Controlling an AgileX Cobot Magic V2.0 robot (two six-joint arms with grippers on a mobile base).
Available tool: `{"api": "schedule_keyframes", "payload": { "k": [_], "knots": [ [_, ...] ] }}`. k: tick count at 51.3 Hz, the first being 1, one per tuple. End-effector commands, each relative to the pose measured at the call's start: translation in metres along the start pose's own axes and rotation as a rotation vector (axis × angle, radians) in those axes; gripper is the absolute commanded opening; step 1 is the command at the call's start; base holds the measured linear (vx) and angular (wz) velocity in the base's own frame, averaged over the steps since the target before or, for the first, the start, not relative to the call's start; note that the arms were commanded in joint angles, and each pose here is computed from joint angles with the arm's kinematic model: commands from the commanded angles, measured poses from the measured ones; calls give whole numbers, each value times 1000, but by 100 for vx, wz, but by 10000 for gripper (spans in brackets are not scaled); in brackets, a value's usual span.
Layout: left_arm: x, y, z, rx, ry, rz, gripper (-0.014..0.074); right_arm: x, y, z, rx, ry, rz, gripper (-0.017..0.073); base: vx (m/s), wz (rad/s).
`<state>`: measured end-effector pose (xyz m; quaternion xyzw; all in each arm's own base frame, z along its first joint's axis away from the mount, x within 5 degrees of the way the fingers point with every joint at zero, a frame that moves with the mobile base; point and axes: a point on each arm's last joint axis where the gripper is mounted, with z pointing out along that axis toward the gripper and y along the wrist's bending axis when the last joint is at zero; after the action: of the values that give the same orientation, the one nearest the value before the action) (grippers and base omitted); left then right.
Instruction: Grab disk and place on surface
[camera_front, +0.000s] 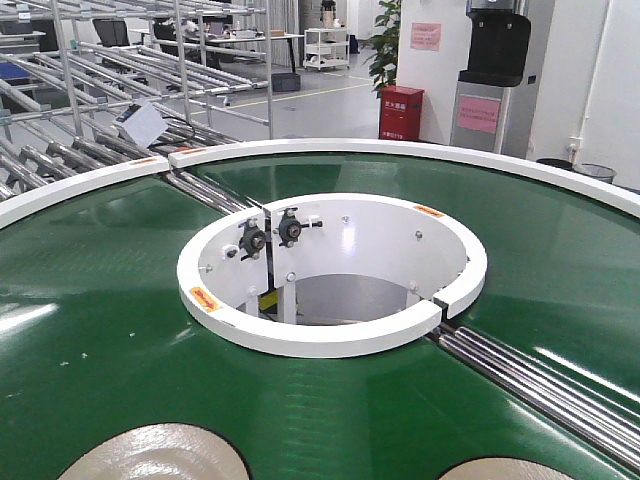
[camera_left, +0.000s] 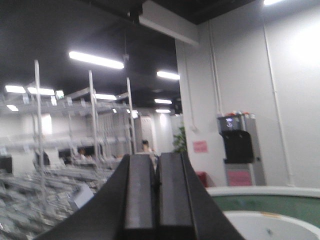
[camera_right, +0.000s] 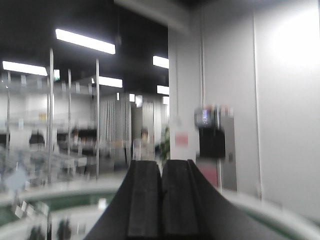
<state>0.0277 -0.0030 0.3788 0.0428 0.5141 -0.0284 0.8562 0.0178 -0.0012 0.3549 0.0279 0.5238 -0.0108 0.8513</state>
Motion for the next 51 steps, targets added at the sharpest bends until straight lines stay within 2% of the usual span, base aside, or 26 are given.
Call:
{"api": "schedule_keyframes", "payload": {
  "k": [1,4,7,11,17,27,36,44,47,51],
  "knots": [
    [-42,2,42,-3,-22,31,-1,-51,2,31,4,-79,-48,-9,0,0],
    [-55,2,66,3,13,31,-1,-65,2,54,5,-57,-48,-9,0,0],
    [-54,2,94,11,84,31,-1,-71,3,75,5,-28,-47,-9,0,0],
    [-42,1,129,19,172,31,-1,-73,2,104,6,10,-46,-9,0,0],
    [-18,0,164,25,260,31,-1,-58,2,137,8,94,-47,-9,0,0],
    [13,-2,188,29,341,30,1,-37,0,156,10,175,-45,-3,0,0],
    [16,-2,190,30,353,30,6,-33,0,156,12,216,-45,34,0,0],
    [13,-2,191,24,314,30,67,-30,0,156,13,243,-45,143,0,0],
    [13,-2,191,24,314,30,113,-28,0,155,14,262,-45,212,0,0],
    [13,-2,191,24,314,30,202,-26,0,154,15,295,-45,349,0,0]
  ]
}}
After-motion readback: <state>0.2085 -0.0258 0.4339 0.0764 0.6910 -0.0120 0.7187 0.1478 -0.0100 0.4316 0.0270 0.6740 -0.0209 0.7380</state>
